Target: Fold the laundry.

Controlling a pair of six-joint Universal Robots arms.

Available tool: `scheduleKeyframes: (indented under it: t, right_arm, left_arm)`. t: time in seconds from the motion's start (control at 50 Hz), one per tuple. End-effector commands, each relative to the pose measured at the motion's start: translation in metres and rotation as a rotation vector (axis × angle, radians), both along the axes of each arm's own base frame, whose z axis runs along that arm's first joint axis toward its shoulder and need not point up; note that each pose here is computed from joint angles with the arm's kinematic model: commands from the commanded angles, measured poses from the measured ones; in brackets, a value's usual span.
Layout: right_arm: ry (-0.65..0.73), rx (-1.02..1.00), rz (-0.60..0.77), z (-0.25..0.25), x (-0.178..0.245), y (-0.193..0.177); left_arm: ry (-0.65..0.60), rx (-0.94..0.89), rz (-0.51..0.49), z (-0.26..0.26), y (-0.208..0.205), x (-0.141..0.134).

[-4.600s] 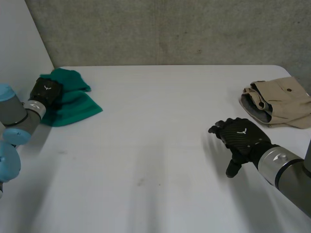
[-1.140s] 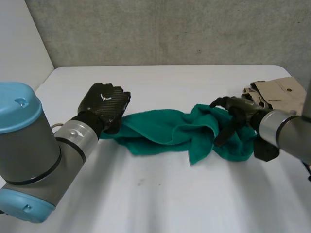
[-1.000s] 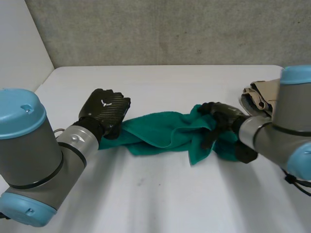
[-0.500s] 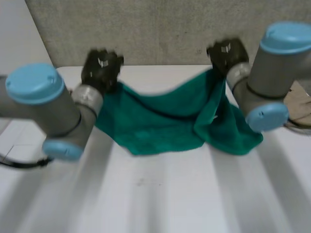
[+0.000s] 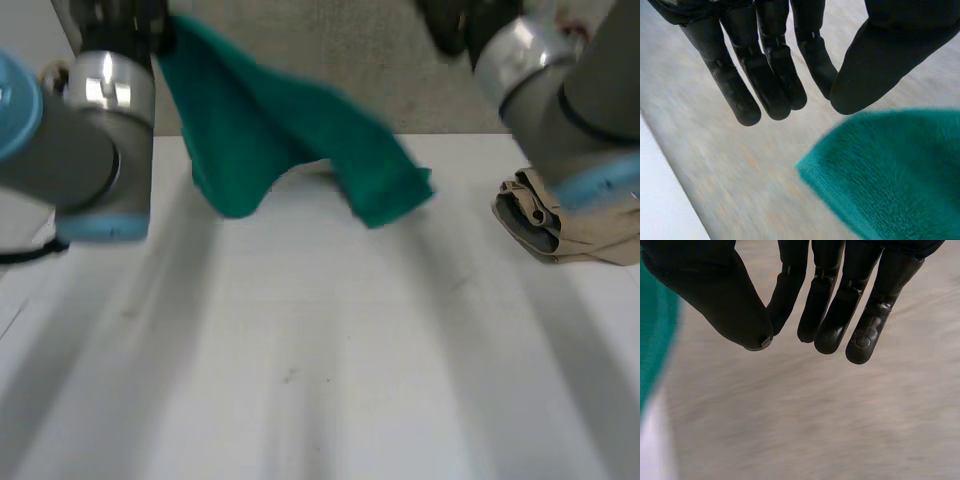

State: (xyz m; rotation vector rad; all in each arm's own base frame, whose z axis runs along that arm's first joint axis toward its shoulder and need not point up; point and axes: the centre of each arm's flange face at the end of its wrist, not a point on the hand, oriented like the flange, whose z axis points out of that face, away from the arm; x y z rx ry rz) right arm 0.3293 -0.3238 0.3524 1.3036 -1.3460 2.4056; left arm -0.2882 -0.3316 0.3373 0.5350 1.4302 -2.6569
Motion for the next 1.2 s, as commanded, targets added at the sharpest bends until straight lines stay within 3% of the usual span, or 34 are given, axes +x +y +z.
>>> scheduleKeyframes:
  t: [0.02, 0.14, 0.3, 0.38, 0.64, 0.88, 1.0, 1.2]
  right_arm:
    - [0.219, 0.440, 0.041, -0.095, -0.015, 0.040]
    - [0.164, 0.549, 0.020, -0.122, -0.019, 0.045]
    - [-0.229, 0.805, -0.135, -0.136, -0.039, 0.029]
    - [-0.302, 0.847, -0.129, -0.136, -0.038, 0.027]
    - [-0.216, 0.849, -0.134, -0.148, -0.039, 0.035]
    - [-0.152, 0.918, -0.158, -0.174, -0.049, 0.050]
    - [-0.131, 0.961, -0.139, -0.183, -0.051, 0.062]
    - [-0.121, 0.985, -0.143, -0.200, -0.057, 0.074]
  left_arm:
    - [-0.160, 0.301, -0.027, -0.098, 0.052, 0.020]
    - [-0.237, 0.374, -0.100, -0.127, 0.083, 0.022]
    - [-0.253, 0.288, -0.099, -0.101, 0.094, 0.022]
    - [-0.232, 0.240, -0.098, -0.083, 0.100, 0.024]
    - [-0.223, 0.339, -0.081, -0.110, 0.086, 0.030]
    - [-0.061, 0.575, -0.193, -0.144, 0.049, 0.009]
    - [-0.089, 0.685, -0.270, -0.168, 0.028, -0.009]
    - [-0.123, 0.807, -0.235, -0.204, -0.003, -0.016]
